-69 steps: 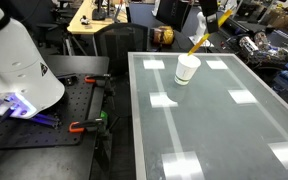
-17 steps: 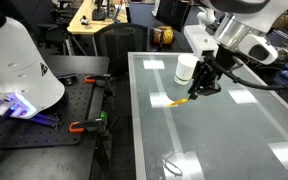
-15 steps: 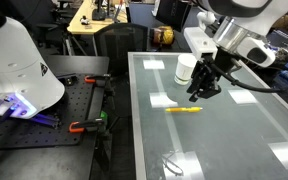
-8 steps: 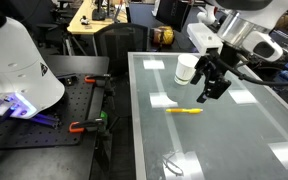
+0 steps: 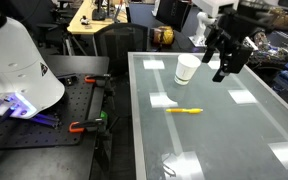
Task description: Take the pen out of the white cup
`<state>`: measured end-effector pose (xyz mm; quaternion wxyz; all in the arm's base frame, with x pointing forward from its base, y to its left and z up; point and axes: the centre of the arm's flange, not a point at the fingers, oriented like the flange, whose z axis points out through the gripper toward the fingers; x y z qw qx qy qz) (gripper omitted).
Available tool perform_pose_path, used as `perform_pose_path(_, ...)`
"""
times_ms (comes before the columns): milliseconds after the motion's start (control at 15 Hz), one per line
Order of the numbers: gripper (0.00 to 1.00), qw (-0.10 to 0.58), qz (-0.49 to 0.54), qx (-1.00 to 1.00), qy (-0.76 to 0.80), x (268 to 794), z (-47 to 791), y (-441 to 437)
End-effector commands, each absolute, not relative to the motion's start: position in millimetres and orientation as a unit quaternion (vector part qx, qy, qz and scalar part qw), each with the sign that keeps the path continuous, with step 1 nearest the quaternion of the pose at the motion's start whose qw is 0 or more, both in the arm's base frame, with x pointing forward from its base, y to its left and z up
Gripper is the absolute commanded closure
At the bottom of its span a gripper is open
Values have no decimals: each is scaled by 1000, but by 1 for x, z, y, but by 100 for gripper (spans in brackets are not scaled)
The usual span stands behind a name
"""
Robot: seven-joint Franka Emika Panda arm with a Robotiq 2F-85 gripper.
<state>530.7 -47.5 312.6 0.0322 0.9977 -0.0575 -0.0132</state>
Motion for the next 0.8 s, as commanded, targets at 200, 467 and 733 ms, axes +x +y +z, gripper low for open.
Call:
perform_pose_path(200, 0, 27, 36, 998, -41, 493, 364, -24)
perform_pose_path(467, 0, 26, 29, 999, -37, 503, 363, -23)
perform_pose_path(733, 0, 26, 30, 999, -36, 499, 363, -22)
